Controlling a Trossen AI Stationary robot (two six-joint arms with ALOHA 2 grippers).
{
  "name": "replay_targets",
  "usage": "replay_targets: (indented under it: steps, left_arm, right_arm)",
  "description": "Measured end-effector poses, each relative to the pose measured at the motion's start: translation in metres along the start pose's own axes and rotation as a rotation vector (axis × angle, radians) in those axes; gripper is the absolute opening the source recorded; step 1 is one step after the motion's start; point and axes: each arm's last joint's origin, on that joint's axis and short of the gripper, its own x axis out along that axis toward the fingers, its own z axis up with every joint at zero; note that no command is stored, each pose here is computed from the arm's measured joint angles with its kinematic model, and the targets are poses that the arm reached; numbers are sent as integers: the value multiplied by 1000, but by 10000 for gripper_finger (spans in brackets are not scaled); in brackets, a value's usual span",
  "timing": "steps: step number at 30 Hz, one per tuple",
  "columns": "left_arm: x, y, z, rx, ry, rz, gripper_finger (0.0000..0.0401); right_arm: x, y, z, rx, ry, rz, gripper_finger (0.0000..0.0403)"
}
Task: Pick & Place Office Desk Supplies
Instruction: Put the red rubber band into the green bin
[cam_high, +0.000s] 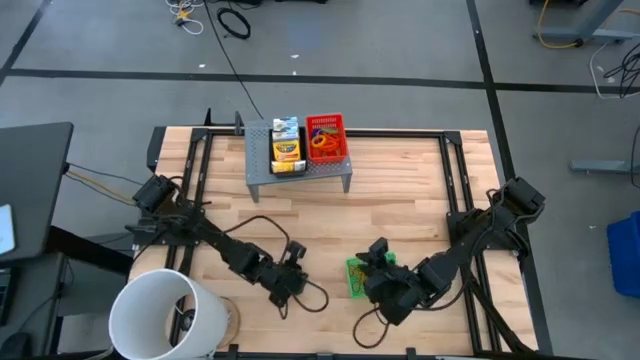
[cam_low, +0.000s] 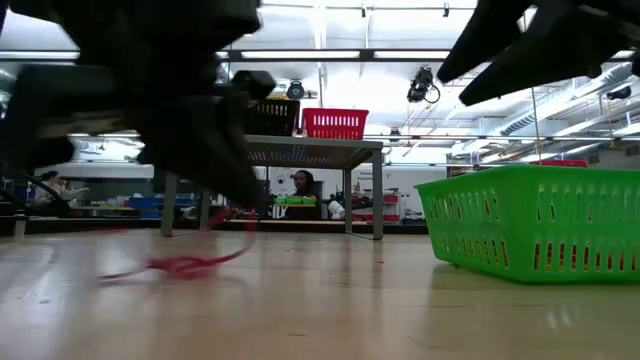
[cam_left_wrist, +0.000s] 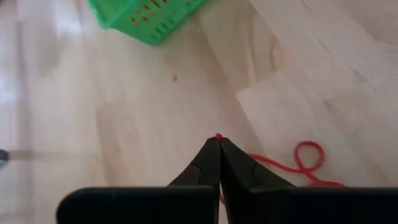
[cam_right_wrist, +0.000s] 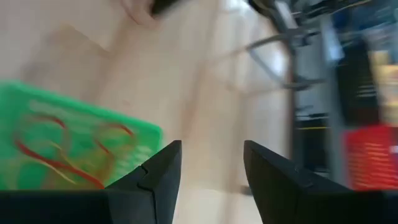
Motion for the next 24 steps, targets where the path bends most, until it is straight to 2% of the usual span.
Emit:
replay_targets:
  steps: [4, 7, 11, 15, 18, 24]
  left_arm:
    - [1, 10, 3, 26, -22, 55, 1]
    - [-5, 20, 8, 34, -50, 94, 1]
    - [-20, 33, 16, 52, -94, 171, 1]
    - [-36, 43, 26, 68, -158, 230, 0]
    - [-44, 48, 32, 81, -201, 269, 0]
    - [-51, 54, 37, 112, -238, 315, 0]
  right_arm:
    - [11, -6, 6, 128, -42, 141, 181]
    - [18, -13, 10, 219, -68, 204, 181]
    - [32, -25, 9, 370, -49, 211, 181]
    - [43, -37, 10, 451, -74, 270, 191]
    - [48, -44, 16, 491, -141, 308, 203]
    - [60, -62, 19, 537, -213, 289, 217]
